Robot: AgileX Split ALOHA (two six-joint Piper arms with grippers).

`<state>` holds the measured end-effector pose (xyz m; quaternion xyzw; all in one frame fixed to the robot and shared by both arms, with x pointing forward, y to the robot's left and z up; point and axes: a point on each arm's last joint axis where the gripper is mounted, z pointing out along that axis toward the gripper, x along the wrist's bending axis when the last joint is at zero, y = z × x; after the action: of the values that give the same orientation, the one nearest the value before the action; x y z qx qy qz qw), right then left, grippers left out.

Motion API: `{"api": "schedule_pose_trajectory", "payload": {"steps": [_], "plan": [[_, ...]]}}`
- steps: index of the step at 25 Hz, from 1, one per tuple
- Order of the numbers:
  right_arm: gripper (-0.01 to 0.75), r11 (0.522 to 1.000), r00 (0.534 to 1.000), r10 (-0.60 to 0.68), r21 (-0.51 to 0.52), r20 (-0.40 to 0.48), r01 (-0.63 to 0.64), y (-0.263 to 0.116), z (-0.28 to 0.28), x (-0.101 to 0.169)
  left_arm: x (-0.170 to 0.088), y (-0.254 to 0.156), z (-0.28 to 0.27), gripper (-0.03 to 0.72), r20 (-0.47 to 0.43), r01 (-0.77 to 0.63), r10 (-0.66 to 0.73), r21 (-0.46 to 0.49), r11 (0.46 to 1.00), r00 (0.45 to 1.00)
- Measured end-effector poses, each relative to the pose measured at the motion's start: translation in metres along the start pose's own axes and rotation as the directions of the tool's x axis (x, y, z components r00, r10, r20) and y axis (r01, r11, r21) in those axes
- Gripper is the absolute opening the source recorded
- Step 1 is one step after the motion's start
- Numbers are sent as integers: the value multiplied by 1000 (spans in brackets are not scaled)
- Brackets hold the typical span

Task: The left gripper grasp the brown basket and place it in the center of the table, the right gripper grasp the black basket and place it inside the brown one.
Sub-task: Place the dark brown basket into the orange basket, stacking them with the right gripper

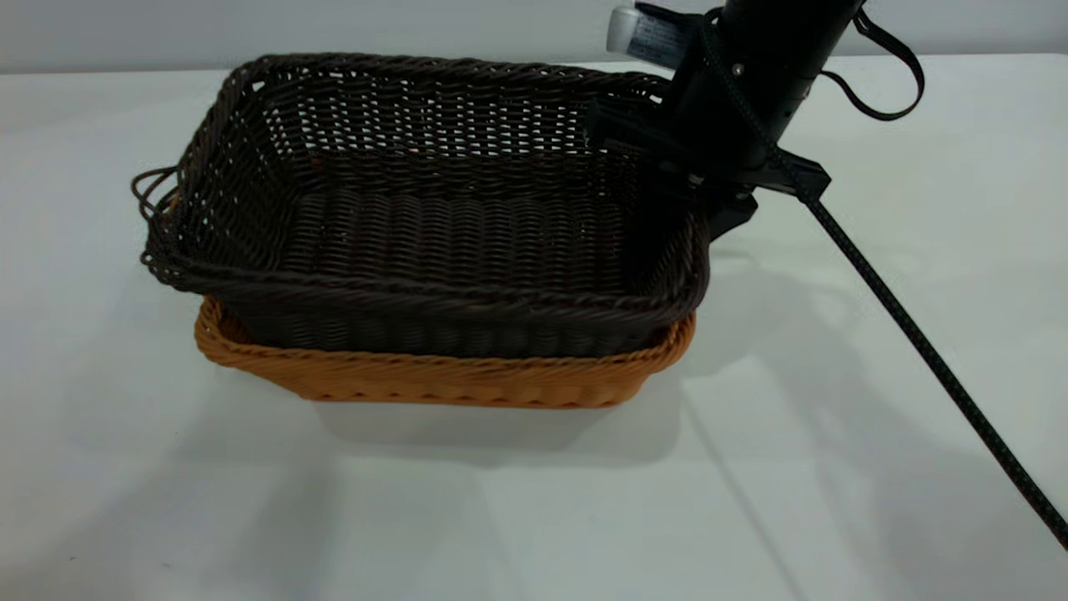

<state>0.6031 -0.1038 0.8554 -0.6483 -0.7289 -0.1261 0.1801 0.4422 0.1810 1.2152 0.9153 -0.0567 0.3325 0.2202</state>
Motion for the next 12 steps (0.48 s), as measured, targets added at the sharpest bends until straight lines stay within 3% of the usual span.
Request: {"api": "schedule_pose_trajectory", "payload": {"steps": [4,12], "plan": [[176,1000,1000,-2,-1,0,2,0,0,0,0,0,0,403,1,0,0,0,1000,1000],[513,989,991,-134,58,21,133,7,-27,14,0,0,-1,403,-1,1,-1,1,1000,1000]]}}
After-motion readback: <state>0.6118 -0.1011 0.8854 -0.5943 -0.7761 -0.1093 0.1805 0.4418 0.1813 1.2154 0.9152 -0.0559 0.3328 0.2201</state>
